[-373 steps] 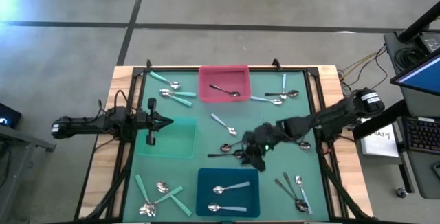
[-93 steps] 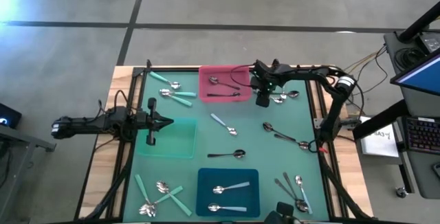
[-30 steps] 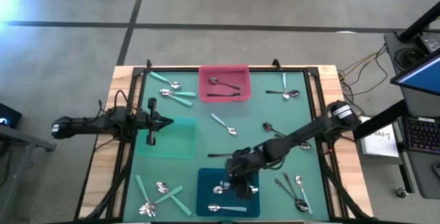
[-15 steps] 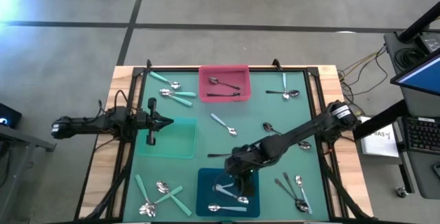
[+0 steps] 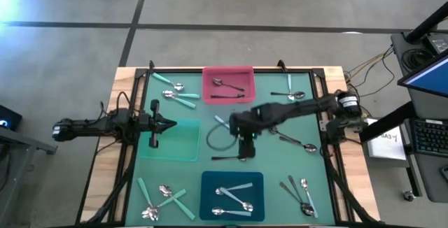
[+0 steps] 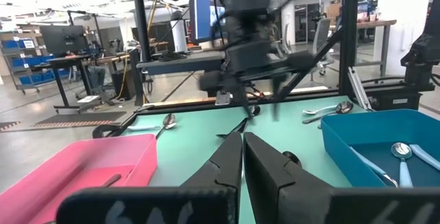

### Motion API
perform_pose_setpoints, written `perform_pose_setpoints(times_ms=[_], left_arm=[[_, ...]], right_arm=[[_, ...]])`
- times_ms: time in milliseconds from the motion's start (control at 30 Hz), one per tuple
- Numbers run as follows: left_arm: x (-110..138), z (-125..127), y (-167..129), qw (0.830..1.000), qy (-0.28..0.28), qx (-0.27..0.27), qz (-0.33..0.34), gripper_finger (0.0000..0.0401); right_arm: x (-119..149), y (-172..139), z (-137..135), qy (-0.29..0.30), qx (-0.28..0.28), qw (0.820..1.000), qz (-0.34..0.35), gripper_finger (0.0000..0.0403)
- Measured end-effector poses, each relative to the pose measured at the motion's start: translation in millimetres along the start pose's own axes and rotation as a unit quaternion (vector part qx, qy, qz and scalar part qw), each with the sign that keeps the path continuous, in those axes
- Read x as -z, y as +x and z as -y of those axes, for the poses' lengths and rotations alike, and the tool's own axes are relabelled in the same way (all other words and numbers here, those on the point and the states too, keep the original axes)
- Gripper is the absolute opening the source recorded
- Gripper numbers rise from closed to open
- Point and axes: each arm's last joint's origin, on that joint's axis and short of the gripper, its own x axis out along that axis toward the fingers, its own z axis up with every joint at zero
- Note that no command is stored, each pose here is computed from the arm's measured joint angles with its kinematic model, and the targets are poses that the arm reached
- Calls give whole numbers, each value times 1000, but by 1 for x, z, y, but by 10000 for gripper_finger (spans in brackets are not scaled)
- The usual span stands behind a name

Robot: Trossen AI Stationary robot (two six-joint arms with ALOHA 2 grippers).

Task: Sort silverware by color (type)
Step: Put the black spoon into the red bin

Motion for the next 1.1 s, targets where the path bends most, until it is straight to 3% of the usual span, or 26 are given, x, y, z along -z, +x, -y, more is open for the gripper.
perform_pose_setpoints(times_ms=[400, 733, 1100], left_arm=[[0, 0, 0, 1000, 0, 0, 0, 0], [0, 0, 0, 1000, 0, 0, 0, 0], [0, 0, 0, 1000, 0, 0, 0, 0]], right_arm=[[15, -13, 67, 2, 34, 995, -96, 161], [21, -37, 101, -21, 42, 996, -80, 160], [59, -41, 148, 39, 62, 994, -77, 160]])
